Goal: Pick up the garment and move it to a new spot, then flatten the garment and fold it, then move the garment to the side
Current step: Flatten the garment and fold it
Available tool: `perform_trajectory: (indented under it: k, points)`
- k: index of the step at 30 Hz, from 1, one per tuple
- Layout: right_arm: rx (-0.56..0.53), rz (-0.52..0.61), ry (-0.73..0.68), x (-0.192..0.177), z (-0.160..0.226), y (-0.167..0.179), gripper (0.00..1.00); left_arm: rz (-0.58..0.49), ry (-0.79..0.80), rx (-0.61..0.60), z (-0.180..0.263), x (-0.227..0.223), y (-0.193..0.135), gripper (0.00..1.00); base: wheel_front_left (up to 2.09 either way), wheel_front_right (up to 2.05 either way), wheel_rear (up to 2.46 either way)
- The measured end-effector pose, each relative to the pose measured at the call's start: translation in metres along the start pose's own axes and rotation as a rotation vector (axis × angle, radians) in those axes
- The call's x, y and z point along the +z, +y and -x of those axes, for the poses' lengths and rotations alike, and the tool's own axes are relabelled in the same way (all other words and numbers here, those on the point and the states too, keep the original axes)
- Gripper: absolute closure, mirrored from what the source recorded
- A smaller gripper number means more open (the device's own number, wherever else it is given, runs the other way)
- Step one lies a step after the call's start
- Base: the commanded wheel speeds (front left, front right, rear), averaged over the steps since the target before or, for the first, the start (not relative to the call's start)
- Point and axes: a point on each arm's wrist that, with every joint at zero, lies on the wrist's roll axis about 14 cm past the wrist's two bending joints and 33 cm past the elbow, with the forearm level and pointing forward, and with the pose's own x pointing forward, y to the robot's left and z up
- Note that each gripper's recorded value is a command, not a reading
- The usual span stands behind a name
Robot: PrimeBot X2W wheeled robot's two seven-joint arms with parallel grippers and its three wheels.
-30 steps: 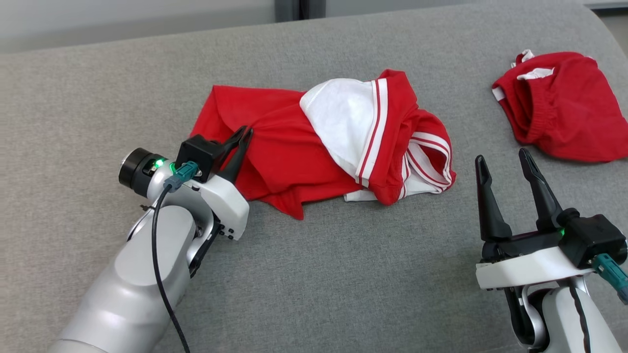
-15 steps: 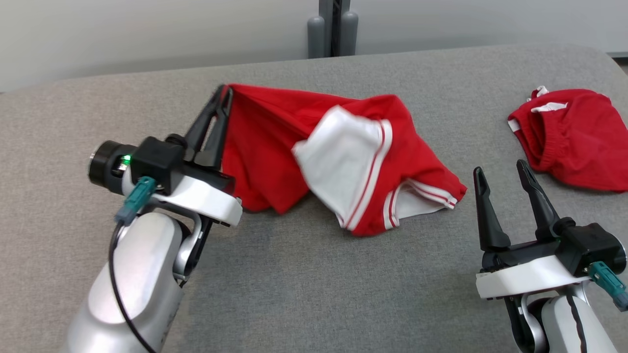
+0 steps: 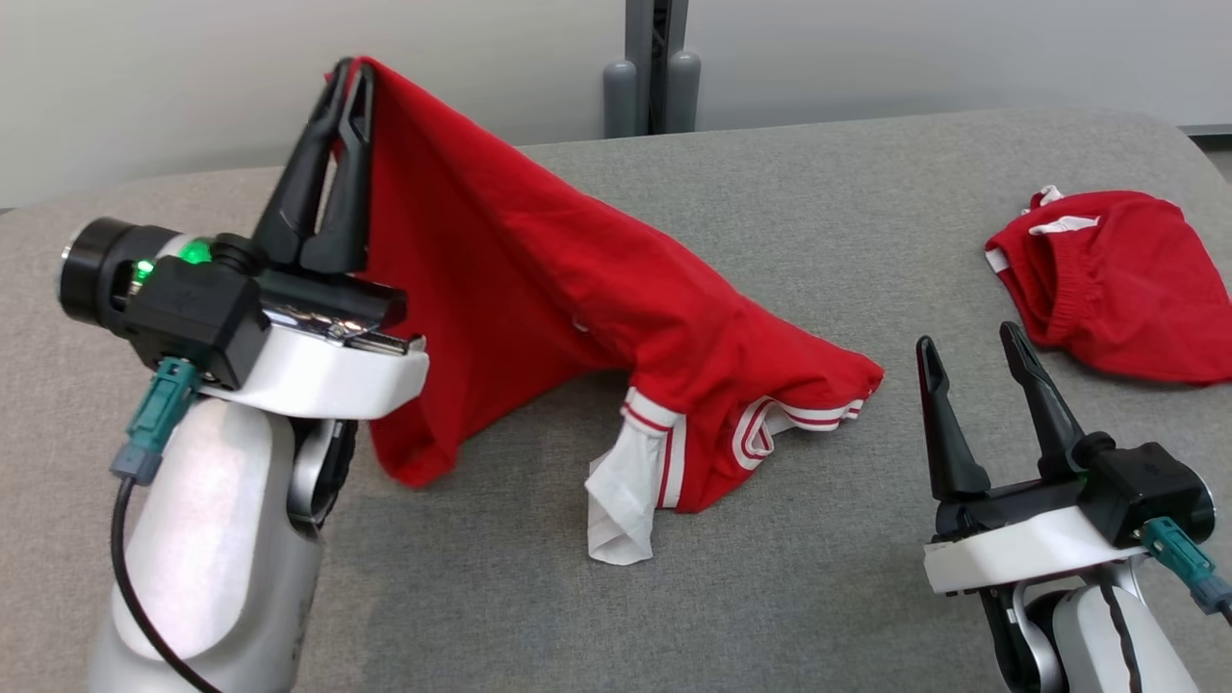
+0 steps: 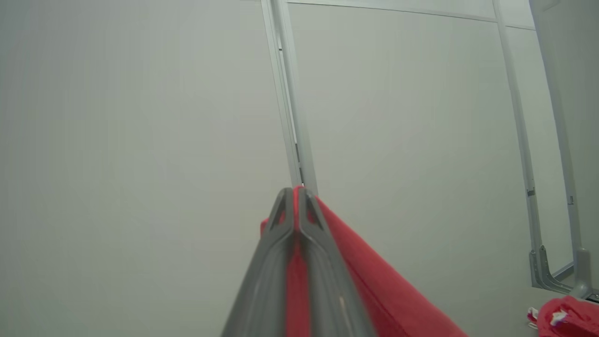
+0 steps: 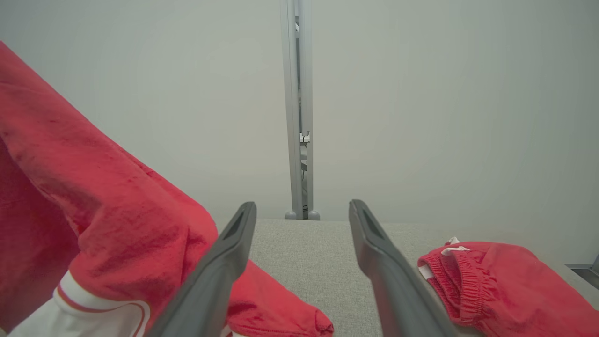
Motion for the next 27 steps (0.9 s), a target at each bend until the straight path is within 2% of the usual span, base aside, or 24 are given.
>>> perform_trajectory:
  k: [8,14,20,27]
  points:
    - [-0.026,-0.001,0.001,0.001,0.005,-0.008,0.0,-0.034,-0.08,-0.058,-0.023,0.02,-0.01,1.0,0.0,0.0,0.0]
    - [-0.046,-0.003,-0.009,0.006,0.011,-0.013,0.0,-0.056,-0.138,-0.14,-0.045,0.038,-0.03,1.0,0.0,0.0,0.0]
    - [-0.067,-0.019,-0.019,0.011,0.017,-0.018,0.0,-0.049,-0.207,-0.234,-0.061,0.059,-0.062,1.0,0.0,0.0,0.0]
    - [-0.082,-0.032,-0.021,0.012,0.021,-0.022,0.0,0.008,-0.289,-0.361,-0.073,0.085,-0.112,1.0,0.0,0.0,0.0]
